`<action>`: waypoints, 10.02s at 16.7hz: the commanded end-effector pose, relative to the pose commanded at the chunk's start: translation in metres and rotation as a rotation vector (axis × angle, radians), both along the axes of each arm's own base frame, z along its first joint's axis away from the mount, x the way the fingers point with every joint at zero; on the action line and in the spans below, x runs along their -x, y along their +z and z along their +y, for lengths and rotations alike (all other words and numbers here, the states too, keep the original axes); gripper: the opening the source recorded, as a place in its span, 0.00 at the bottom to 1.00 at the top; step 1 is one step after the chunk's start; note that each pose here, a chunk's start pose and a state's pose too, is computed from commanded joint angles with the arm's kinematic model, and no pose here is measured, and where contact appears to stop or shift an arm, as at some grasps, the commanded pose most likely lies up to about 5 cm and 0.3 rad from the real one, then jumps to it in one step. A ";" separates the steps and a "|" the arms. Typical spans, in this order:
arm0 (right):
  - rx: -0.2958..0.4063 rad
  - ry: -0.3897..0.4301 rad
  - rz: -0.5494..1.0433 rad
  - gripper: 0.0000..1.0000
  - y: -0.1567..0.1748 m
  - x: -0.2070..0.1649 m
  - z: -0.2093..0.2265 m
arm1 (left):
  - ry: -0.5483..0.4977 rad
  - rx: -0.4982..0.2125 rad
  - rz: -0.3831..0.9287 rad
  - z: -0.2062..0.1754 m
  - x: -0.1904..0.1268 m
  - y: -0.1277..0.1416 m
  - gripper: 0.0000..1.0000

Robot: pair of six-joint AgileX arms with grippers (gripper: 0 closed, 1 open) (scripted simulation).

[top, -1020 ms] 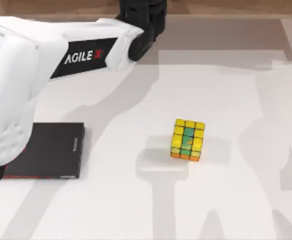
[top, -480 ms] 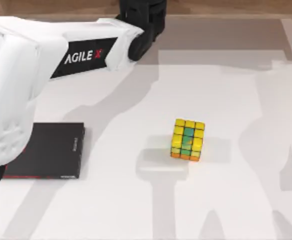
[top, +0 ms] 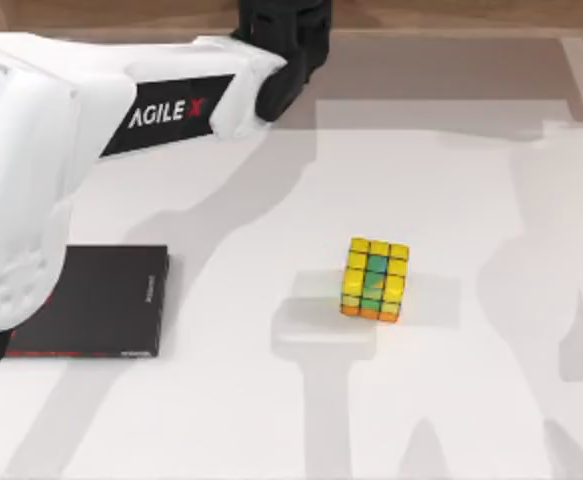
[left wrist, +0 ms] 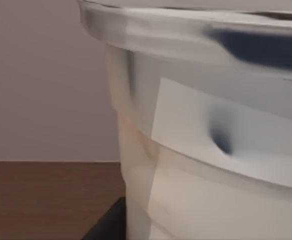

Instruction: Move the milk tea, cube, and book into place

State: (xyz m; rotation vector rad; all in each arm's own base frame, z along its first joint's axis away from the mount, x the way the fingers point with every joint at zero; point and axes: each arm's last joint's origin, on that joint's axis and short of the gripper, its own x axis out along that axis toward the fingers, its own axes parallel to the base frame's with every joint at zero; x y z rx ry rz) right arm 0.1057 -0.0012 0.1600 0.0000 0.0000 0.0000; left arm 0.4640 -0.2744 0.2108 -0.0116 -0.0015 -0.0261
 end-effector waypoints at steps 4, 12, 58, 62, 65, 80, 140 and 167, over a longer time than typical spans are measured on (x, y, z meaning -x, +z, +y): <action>0.000 0.000 0.000 1.00 0.000 0.000 0.000 | -0.003 0.000 -0.002 -0.002 0.001 0.001 0.00; 0.000 0.000 0.000 1.00 0.000 0.000 0.000 | -0.004 -0.025 0.029 0.001 0.055 -0.001 0.00; 0.000 0.000 0.000 1.00 0.000 0.000 0.000 | -0.036 -0.006 0.149 0.396 0.120 -0.108 0.00; 0.000 0.000 0.000 1.00 0.000 0.000 0.000 | -0.036 -0.006 0.147 0.396 0.121 -0.114 0.00; 0.000 0.000 0.000 1.00 0.000 0.000 0.000 | -0.036 -0.006 0.147 0.396 0.121 -0.114 0.08; 0.000 0.000 0.000 1.00 0.000 0.000 0.000 | -0.036 -0.006 0.147 0.396 0.121 -0.114 1.00; 0.000 0.000 0.000 1.00 0.000 0.000 0.000 | -0.346 0.027 1.396 -0.019 0.070 0.008 1.00; 0.000 0.000 0.000 1.00 0.000 0.000 0.000 | -0.163 -0.204 1.561 -0.079 0.115 -0.067 1.00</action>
